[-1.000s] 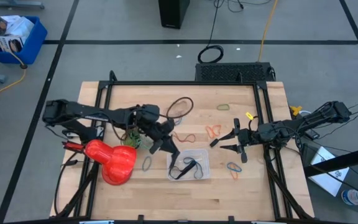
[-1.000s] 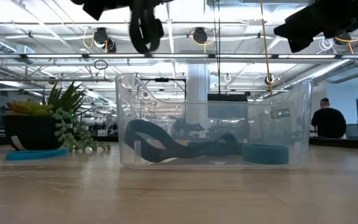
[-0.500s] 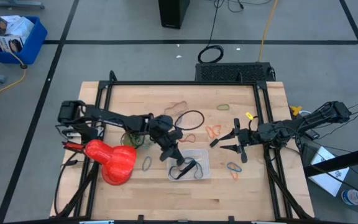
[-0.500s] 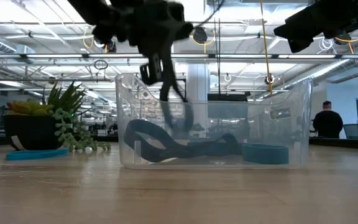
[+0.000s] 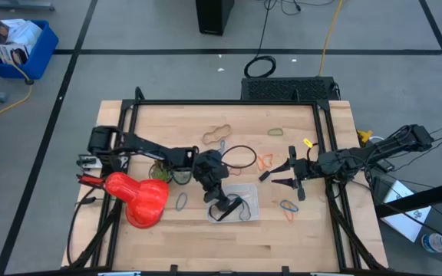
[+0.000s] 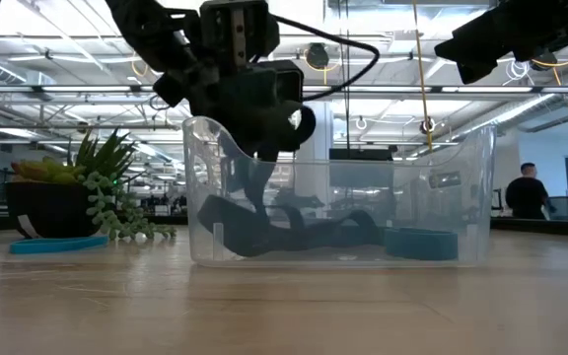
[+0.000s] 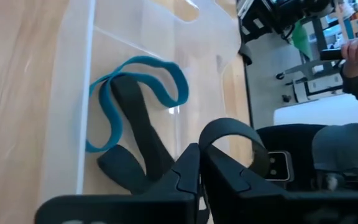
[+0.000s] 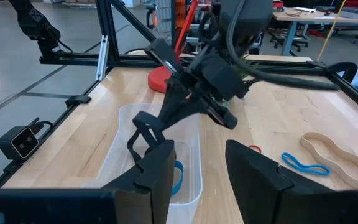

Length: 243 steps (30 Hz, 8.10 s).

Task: Pick and place rubber bands into bin
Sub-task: Put the black rubber band into the bin, then put the bottom left blue rubber band into the bin, then put the bottom blue rubber band into the bin

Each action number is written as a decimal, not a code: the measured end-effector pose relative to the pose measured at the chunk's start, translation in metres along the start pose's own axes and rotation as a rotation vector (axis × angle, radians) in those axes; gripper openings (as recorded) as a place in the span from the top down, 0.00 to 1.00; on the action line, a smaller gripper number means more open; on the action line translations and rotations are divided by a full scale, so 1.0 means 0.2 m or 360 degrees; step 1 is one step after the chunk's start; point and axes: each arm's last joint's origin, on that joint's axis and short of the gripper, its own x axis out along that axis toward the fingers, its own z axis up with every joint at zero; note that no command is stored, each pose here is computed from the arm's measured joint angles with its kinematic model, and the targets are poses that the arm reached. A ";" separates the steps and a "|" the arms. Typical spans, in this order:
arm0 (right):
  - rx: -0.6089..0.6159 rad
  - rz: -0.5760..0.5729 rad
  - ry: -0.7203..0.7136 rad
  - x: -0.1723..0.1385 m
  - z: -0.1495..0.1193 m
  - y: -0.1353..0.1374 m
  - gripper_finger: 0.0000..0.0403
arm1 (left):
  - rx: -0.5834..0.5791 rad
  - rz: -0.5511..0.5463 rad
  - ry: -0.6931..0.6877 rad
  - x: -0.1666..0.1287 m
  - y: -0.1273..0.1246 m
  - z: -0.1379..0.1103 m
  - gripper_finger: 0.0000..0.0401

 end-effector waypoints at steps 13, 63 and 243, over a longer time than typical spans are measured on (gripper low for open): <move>0.0000 0.0000 0.0001 0.00 0.00 0.00 0.65 | 0.0009 0.0101 -0.0061 0.00 0.01 0.01 0.98; 0.0000 0.0000 0.0001 0.00 0.00 0.00 0.65 | 0.0399 0.0851 0.0447 -0.39 -0.24 -0.22 0.54; -0.0027 -0.0002 0.0004 0.00 0.00 0.00 0.65 | 0.0595 0.0343 -0.0435 -0.16 -0.06 -0.16 0.59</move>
